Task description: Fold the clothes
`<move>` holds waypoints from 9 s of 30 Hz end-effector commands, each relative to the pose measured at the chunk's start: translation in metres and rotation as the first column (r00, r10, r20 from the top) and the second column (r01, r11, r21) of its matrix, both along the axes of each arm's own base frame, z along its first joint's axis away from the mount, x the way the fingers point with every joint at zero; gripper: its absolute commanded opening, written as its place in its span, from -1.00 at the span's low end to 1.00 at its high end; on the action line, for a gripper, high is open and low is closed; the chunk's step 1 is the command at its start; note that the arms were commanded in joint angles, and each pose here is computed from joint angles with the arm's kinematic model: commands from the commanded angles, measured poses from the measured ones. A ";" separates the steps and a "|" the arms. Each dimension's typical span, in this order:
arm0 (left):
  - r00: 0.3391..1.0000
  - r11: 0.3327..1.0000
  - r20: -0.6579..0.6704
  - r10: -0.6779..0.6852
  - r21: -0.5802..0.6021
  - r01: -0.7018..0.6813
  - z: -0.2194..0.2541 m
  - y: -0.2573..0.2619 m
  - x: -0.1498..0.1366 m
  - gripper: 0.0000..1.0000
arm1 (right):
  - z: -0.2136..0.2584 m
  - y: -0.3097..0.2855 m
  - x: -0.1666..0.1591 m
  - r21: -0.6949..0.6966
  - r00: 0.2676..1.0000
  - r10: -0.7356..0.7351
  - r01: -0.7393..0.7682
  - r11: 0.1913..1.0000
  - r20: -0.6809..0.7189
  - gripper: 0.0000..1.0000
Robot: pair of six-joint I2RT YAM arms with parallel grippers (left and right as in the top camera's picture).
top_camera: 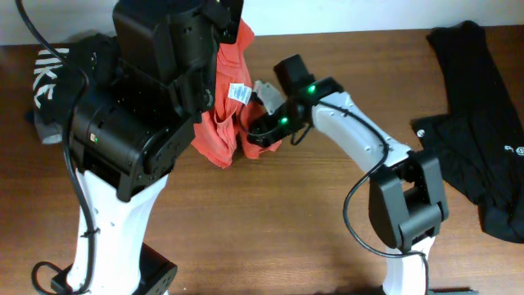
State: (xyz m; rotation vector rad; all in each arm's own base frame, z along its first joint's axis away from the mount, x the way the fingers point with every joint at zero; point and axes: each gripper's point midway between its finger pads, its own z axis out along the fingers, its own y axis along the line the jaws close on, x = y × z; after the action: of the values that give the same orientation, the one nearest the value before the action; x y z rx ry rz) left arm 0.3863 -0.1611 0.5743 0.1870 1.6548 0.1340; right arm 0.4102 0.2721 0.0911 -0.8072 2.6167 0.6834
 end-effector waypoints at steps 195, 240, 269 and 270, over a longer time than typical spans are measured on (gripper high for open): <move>0.530 0.970 -0.848 0.015 0.141 0.199 -0.465 0.009 0.184 -0.99 | -0.081 -0.335 0.084 -0.257 0.590 -0.807 0.782 0.568 0.011 0.01; 0.641 0.973 -0.766 0.046 0.180 0.145 -0.411 0.018 0.193 -0.99 | 0.019 -0.332 0.112 -0.157 0.593 -0.803 0.800 0.579 0.055 -0.92; 0.668 0.977 -0.741 0.073 0.189 0.102 -0.372 0.038 0.183 -0.99 | 0.047 -0.332 0.102 -0.190 0.608 -0.793 0.785 0.590 0.047 -0.64; 0.668 0.977 -0.741 0.073 0.189 0.103 -0.372 0.038 0.183 -0.99 | 0.047 -0.332 0.102 -0.191 0.608 -0.793 0.784 0.590 0.046 -0.64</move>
State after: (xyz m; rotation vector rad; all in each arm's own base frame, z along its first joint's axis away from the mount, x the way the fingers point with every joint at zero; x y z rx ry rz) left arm 0.5702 -0.1286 0.1755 0.5189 2.5222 0.2438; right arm 0.5095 -0.0605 0.1134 0.4155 2.7541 0.1825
